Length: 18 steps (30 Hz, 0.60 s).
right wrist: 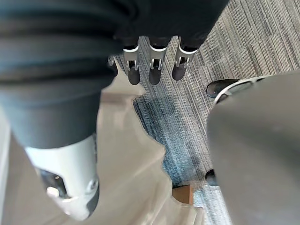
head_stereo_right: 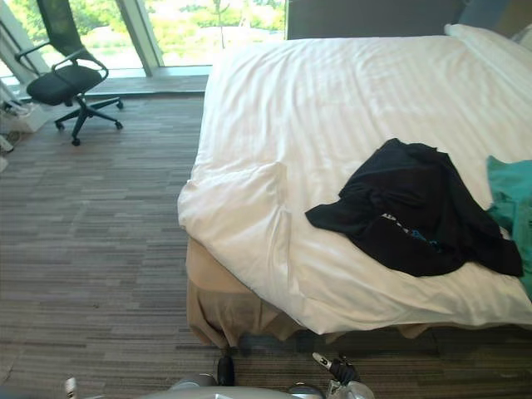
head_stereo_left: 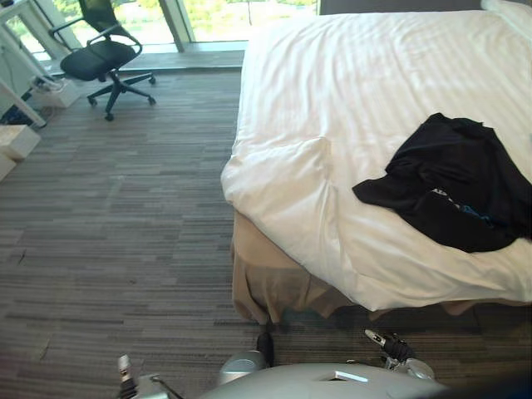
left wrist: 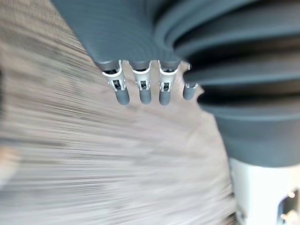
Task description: Tidy the bed and pick cloth on bed and put in laundry
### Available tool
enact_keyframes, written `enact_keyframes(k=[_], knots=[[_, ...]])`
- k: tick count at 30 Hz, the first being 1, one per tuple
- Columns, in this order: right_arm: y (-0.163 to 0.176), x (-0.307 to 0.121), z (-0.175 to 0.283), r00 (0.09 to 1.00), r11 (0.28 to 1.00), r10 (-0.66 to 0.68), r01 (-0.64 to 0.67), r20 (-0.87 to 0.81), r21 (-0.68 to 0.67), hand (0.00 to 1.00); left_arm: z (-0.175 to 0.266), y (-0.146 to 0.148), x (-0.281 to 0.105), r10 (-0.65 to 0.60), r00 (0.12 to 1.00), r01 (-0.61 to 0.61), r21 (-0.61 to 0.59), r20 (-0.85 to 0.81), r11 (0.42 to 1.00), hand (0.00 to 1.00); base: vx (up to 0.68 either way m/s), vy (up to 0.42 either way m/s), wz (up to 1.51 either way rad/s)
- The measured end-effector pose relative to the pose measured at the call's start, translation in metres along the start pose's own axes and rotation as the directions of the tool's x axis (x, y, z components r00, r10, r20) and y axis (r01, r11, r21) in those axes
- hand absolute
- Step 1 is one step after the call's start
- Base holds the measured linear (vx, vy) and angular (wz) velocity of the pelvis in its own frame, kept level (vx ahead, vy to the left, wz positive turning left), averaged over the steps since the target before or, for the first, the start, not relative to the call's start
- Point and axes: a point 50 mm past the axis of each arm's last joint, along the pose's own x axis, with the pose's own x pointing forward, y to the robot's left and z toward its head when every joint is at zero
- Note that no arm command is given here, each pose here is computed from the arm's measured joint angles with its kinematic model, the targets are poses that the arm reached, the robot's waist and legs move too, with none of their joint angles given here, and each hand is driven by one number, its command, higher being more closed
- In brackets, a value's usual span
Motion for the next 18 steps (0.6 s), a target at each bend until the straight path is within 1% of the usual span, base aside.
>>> enact_keyframes(k=[2,3,5,7,9,10,12,14,17,18], knots=[[0.000,0.000,0.000,1.000,1.000,-0.002,0.002,0.001,-0.002,0.00,0.028,-0.013,0.007,-0.003,0.996,0.014,-0.119,0.094,0.993,0.00,0.13,-0.057,0.38],[0.001,0.001,0.004,1.000,1.000,0.001,-0.001,0.010,-0.008,0.00,0.050,-0.034,0.010,-0.034,0.985,0.064,-0.178,0.168,0.982,0.00,0.09,-0.051,0.22],[0.004,0.002,0.007,1.000,1.000,0.007,-0.006,0.014,-0.021,0.00,0.072,-0.049,0.012,-0.045,0.971,0.093,-0.199,0.236,0.975,0.00,0.07,-0.048,0.14],[0.007,0.002,0.006,1.000,0.998,0.020,-0.019,0.009,-0.053,0.00,0.117,-0.089,0.010,-0.122,0.924,0.211,-0.220,0.361,0.952,0.00,0.07,-0.055,0.10],[0.008,0.002,0.004,1.000,0.997,0.025,-0.025,0.000,-0.072,0.00,0.142,-0.122,0.002,-0.207,0.876,0.313,-0.188,0.435,0.931,0.00,0.06,-0.046,0.01],[0.009,0.001,0.002,1.000,0.997,0.027,-0.027,-0.006,-0.073,0.00,0.152,-0.138,-0.004,-0.260,0.843,0.361,-0.138,0.471,0.922,0.00,0.05,-0.047,0.01],[0.010,0.000,-0.004,0.999,0.998,0.026,-0.027,-0.020,-0.062,0.00,0.172,-0.173,-0.023,-0.380,0.748,0.449,0.007,0.545,0.894,0.00,0.03,-0.026,-0.02],[0.009,-0.001,-0.008,1.000,1.000,0.007,-0.007,-0.026,-0.008,0.00,0.186,-0.203,-0.041,-0.470,0.660,0.495,0.131,0.586,0.859,0.00,0.01,-0.013,-0.14],[0.004,-0.002,-0.012,0.998,0.999,-0.036,0.037,-0.055,0.019,0.00,0.185,-0.236,-0.063,-0.563,0.579,0.550,0.227,0.590,0.804,0.00,0.00,-0.010,-0.23],[0.003,-0.002,-0.013,0.998,0.999,-0.039,0.040,-0.057,0.022,0.00,0.183,-0.243,-0.067,-0.579,0.572,0.556,0.245,0.581,0.794,0.00,-0.02,-0.006,-0.24]])
